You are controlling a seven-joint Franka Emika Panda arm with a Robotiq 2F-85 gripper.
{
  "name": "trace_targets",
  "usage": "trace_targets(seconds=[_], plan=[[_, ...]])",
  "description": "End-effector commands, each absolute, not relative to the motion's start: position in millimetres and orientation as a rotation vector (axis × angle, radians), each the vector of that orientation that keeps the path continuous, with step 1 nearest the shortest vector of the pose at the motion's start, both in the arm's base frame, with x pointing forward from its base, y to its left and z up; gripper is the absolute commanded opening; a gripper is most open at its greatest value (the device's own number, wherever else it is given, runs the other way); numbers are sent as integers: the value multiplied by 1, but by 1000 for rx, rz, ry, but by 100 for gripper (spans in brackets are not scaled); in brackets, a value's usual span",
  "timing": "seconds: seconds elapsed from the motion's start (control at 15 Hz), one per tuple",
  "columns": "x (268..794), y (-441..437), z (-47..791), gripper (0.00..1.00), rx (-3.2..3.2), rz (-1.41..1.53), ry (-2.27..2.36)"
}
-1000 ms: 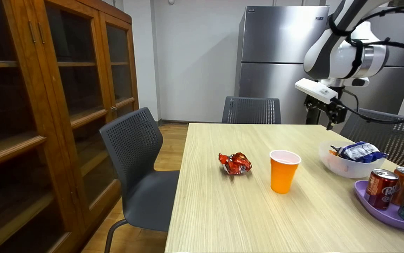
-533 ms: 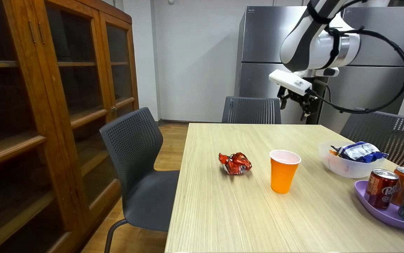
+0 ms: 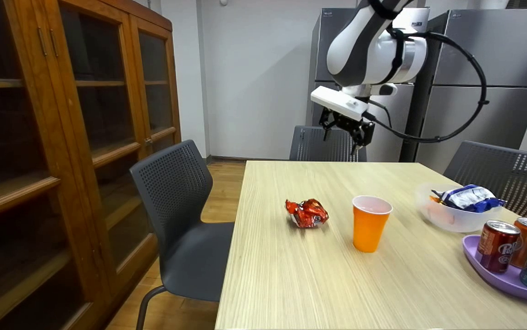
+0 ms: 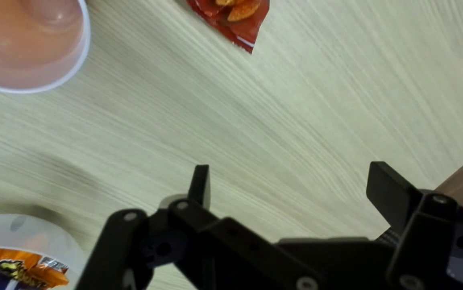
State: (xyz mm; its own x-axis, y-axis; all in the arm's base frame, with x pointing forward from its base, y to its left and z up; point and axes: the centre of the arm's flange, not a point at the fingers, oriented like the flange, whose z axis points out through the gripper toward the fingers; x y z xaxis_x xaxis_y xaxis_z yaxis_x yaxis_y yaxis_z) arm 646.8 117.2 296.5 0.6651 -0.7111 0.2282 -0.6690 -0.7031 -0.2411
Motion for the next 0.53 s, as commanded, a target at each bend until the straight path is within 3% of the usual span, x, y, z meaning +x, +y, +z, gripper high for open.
trace_targets(seconds=[0.0, 0.47], plan=[[649, 149, 301, 100, -2836, -385, 948], [636, 192, 286, 100, -2924, -261, 806]])
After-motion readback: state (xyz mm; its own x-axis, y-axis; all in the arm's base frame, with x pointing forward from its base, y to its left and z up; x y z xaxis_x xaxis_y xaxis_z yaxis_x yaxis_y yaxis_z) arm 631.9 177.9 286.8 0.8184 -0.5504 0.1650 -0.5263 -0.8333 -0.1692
